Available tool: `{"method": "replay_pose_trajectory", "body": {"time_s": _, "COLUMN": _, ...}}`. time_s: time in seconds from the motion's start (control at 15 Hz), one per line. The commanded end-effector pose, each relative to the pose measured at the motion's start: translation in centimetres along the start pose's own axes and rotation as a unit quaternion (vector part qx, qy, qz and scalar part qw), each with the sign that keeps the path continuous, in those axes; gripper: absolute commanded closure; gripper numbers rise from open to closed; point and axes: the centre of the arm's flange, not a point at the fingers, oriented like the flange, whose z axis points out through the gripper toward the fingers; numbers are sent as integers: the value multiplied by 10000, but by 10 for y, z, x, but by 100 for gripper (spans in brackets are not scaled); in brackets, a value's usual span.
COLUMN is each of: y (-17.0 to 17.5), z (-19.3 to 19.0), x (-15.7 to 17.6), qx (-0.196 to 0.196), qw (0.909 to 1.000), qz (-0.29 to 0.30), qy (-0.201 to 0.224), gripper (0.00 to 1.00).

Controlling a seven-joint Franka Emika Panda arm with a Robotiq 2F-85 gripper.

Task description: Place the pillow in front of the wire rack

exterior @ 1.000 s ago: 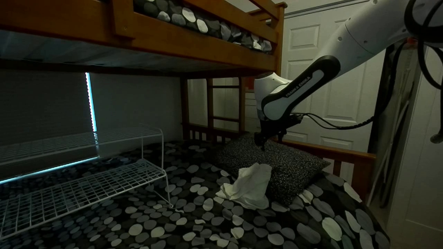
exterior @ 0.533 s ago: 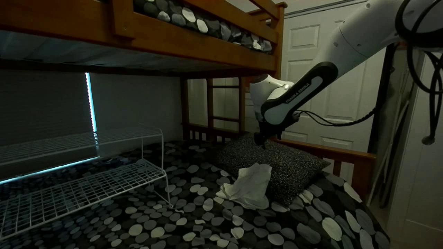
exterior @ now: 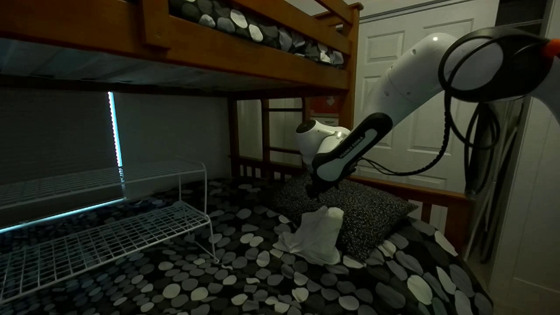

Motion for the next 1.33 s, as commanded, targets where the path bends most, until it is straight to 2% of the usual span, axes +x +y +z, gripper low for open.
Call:
{"method": "replay_pose_trajectory", "body": {"time_s": 0.0, "y": -19, "z": 34, "x": 24, "qx": -13, "qw": 9998, "qz": 167, "qy": 134, "gripper": 0}}
{"method": "replay_pose_trajectory", "body": {"time_s": 0.33, "y": -30, "z": 71, "x": 36, "qx": -96, "qw": 9991, "qz": 321, "qy": 247, "gripper": 0}}
{"method": "replay_pose_trajectory", "body": {"time_s": 0.53, "y": -35, "z": 87, "x": 42, "qx": 80, "qw": 9987, "qz": 417, "qy": 284, "gripper": 0}}
{"method": "replay_pose_trajectory", "body": {"time_s": 0.73, "y": -44, "z": 99, "x": 41, "qx": 230, "qw": 9986, "qz": 432, "qy": 213, "gripper": 0}}
{"method": "replay_pose_trajectory", "body": {"time_s": 1.07, "y": -56, "z": 111, "x": 39, "qx": 260, "qw": 9991, "qz": 335, "qy": -2, "gripper": 0}}
{"method": "replay_pose_trajectory", "body": {"time_s": 1.13, "y": -58, "z": 113, "x": 40, "qx": 236, "qw": 9992, "qz": 328, "qy": -2, "gripper": 8}}
{"method": "replay_pose_trajectory", "body": {"time_s": 1.2, "y": -60, "z": 115, "x": 40, "qx": 199, "qw": 9994, "qz": 296, "qy": 26, "gripper": 28}}
{"method": "replay_pose_trajectory", "body": {"time_s": 1.27, "y": -61, "z": 115, "x": 40, "qx": 179, "qw": 9995, "qz": 272, "qy": -12, "gripper": 35}}
